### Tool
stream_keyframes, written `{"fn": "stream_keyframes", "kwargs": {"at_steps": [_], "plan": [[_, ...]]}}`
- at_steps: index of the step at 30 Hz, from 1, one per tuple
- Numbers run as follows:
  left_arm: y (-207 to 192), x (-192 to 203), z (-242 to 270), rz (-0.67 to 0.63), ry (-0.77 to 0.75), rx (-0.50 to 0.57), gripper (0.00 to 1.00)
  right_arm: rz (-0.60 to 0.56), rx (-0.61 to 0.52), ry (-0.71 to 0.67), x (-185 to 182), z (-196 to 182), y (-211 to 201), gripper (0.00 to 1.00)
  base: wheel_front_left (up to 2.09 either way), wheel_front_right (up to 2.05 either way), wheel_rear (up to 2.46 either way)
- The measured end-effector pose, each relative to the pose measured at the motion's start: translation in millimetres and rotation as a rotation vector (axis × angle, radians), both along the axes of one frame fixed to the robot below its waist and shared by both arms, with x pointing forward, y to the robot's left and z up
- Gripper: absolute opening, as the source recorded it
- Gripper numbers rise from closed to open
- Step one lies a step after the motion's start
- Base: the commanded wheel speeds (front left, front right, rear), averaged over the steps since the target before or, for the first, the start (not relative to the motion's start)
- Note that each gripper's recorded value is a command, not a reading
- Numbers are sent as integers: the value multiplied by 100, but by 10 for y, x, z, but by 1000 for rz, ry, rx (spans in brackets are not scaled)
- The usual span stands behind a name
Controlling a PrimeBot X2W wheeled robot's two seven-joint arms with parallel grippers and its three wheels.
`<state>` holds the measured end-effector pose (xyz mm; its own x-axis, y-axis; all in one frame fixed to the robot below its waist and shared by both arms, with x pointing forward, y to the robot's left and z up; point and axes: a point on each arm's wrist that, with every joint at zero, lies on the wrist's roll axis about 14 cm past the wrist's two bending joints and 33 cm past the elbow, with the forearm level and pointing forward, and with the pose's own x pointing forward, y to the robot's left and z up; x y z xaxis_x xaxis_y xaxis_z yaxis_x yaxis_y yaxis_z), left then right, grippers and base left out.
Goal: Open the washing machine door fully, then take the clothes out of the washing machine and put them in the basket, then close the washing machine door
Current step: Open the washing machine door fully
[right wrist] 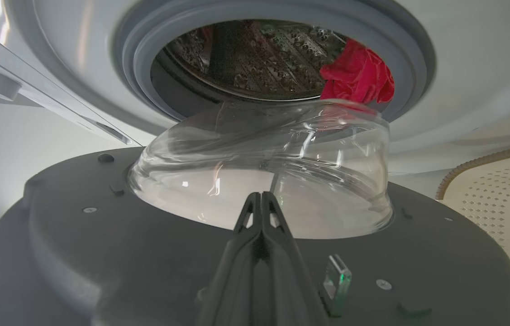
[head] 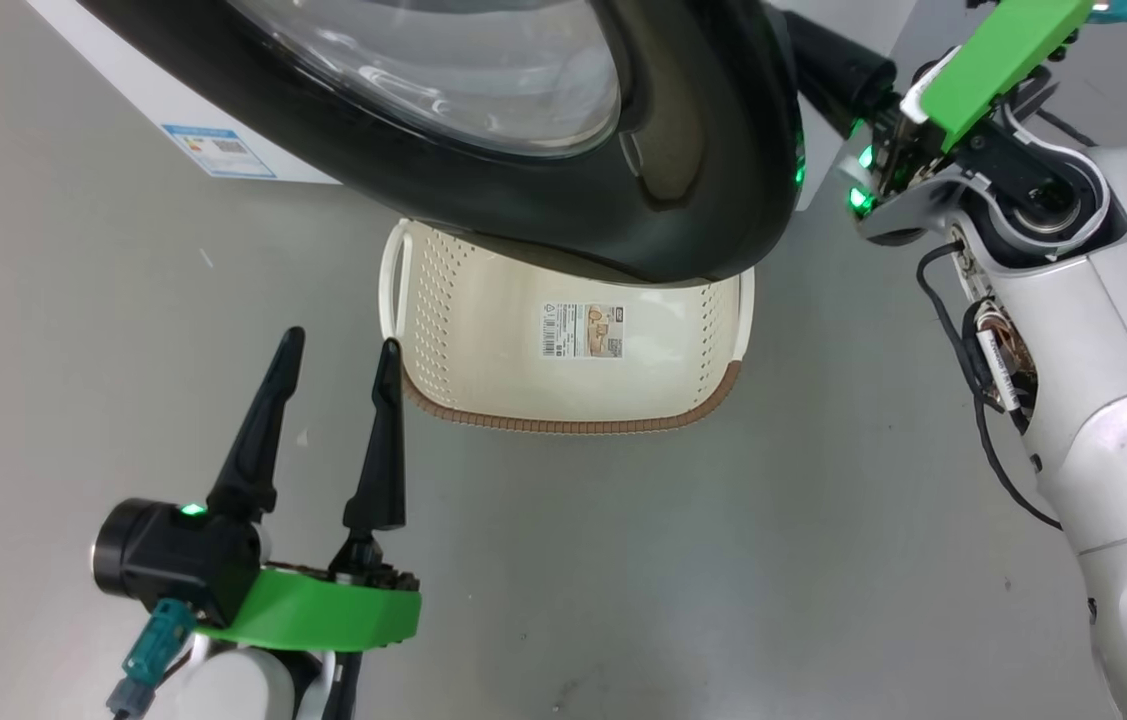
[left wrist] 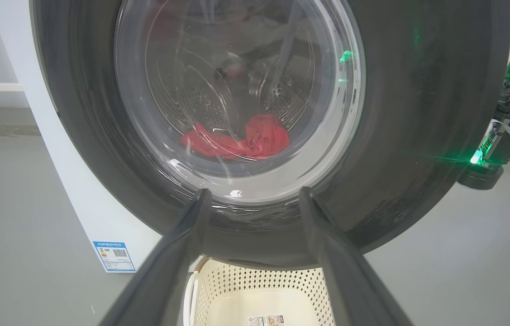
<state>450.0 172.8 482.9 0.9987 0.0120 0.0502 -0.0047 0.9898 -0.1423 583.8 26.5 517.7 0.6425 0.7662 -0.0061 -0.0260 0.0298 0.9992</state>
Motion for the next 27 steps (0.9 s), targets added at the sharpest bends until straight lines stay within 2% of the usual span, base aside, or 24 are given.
{"fn": "stream_keyframes", "kwargs": {"at_steps": [12, 27], "plan": [[7, -19, 55, 2, -12, -2, 100, 88, -11, -11, -205, 21, 93, 0, 0, 0, 0], [115, -244, 279, 43, -52, -8, 100, 182, -15, 9, -740, 0, 247, 0, 0, 0, 0]]}}
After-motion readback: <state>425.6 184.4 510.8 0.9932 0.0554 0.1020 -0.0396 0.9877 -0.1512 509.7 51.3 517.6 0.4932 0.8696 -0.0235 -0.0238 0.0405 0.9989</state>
